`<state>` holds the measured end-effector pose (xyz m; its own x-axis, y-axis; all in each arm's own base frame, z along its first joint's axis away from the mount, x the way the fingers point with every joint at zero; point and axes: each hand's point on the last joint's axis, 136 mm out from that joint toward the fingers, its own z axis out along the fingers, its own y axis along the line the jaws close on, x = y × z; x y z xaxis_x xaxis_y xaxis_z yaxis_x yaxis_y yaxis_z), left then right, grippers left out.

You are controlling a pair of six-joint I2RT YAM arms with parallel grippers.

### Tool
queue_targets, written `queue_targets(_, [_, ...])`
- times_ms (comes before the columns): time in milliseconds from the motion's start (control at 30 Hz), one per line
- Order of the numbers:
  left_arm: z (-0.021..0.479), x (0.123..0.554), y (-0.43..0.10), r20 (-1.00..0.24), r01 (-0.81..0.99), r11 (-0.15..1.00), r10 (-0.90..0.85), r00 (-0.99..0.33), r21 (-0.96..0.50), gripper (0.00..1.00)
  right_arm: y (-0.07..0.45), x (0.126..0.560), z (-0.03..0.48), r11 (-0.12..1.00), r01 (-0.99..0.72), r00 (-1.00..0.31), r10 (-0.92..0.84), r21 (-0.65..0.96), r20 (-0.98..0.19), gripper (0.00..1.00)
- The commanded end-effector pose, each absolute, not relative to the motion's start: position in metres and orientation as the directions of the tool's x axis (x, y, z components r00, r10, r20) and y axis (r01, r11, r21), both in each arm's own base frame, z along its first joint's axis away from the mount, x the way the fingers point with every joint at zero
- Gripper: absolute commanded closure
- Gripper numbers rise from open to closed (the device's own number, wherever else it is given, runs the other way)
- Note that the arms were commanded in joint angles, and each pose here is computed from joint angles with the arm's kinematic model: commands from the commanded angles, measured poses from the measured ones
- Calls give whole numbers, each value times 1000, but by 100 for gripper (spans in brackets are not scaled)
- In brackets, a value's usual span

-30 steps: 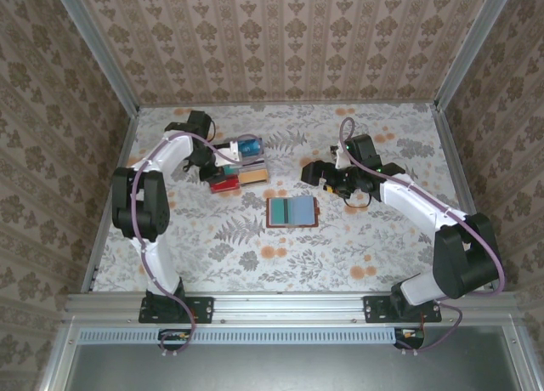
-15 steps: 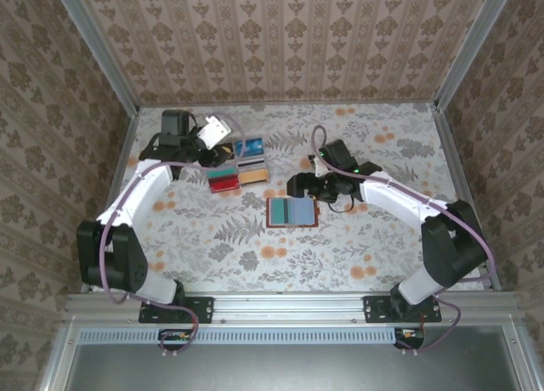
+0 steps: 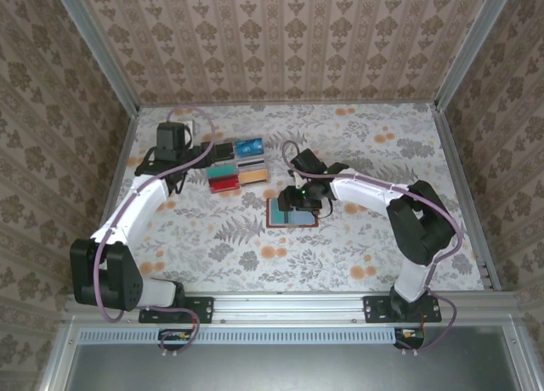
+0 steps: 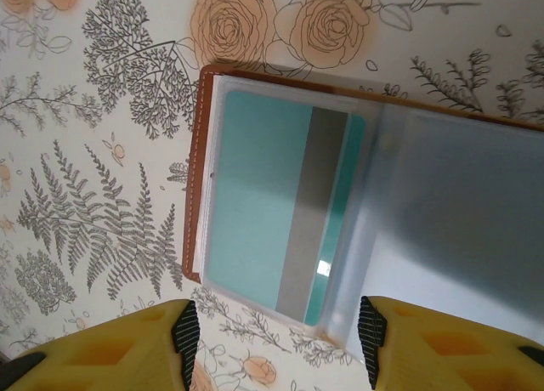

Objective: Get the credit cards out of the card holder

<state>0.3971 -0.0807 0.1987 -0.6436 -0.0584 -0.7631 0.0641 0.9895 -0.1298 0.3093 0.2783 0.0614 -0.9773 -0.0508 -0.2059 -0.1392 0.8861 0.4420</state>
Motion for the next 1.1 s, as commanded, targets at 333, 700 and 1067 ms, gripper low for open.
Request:
queue_targets(333, [147,367,-137,-487,23,904,-209,-848,-428,27,291,326,37,846,-71,-993,-8,529,-121,53])
queue_targets(700, [100,318,-235,-264,56,846,-101,-959,-530,50,278,323,26,849,-38,-996,8,527,-85,59])
queue_targets(1067, [64,293,-291,-159,37,819,-67,-985,-573,76,269,325,30,840,4,-996,54,543,-77,72])
